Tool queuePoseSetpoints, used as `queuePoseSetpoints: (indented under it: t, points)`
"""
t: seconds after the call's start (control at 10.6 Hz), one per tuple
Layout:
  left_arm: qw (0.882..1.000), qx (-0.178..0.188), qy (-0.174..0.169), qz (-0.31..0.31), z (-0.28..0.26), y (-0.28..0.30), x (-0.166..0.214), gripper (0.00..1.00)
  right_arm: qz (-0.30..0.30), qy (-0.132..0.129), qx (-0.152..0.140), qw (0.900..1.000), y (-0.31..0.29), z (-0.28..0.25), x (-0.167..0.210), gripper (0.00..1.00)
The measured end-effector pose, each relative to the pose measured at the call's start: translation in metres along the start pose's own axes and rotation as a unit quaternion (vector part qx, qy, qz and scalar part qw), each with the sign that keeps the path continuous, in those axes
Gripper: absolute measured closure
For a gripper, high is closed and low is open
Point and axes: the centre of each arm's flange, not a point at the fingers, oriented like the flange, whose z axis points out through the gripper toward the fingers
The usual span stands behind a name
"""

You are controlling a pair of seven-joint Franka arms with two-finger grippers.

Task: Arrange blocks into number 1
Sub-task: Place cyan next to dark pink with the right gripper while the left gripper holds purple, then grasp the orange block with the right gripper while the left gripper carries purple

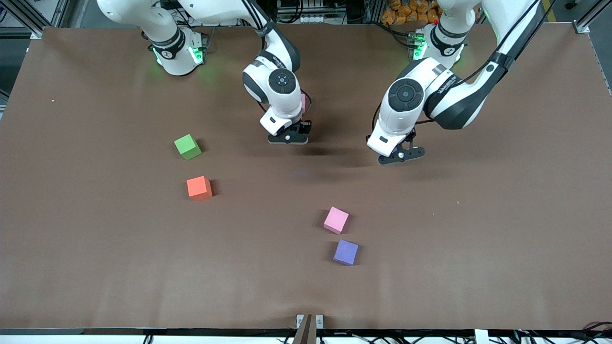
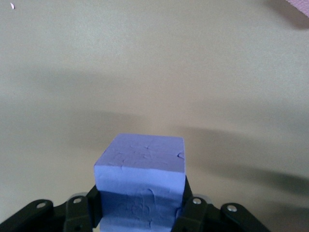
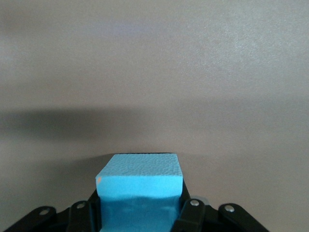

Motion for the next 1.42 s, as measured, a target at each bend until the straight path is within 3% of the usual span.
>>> queuePoseSetpoints:
  t: [0.09, 0.19, 0.38, 0.47, 0.85, 1.04, 1.42]
  points:
    - [1.000, 0.000, 0.000, 0.000, 0.000, 0.000, 0.000, 0.41, 0.000, 0.000, -0.001, 1.000, 0.000, 0.001, 0.000, 0.42]
    - [1.000, 0.000, 0.000, 0.000, 0.000, 0.000, 0.000, 0.41, 0.001, 0.000, -0.001, 1.000, 0.001, 0.002, 0.001, 0.35]
    - [1.000, 0.001, -0.001, 0.001, 0.001, 0.001, -0.001, 0.41, 0.005, 0.003, 0.000, 1.000, 0.003, -0.001, 0.006, 0.07]
    - [1.000, 0.001, -0.002, 0.003, 0.002, 0.002, -0.003, 0.41, 0.009, 0.007, 0.001, 1.000, 0.003, -0.008, 0.014, 0.00]
    - [1.000, 0.002, -0.003, 0.012, 0.003, 0.008, -0.011, 0.41, 0.003, -0.015, -0.034, 0.999, 0.030, -0.113, 0.101, 0.00]
    - [1.000, 0.001, -0.004, 0.024, 0.003, 0.018, -0.022, 0.41, -0.004, -0.019, -0.025, 1.000, 0.088, -0.167, 0.160, 0.00]
    - [0.999, 0.007, -0.020, 0.038, 0.013, 0.087, -0.112, 0.41, -0.005, -0.028, -0.016, 0.999, 0.215, -0.178, 0.234, 0.00]
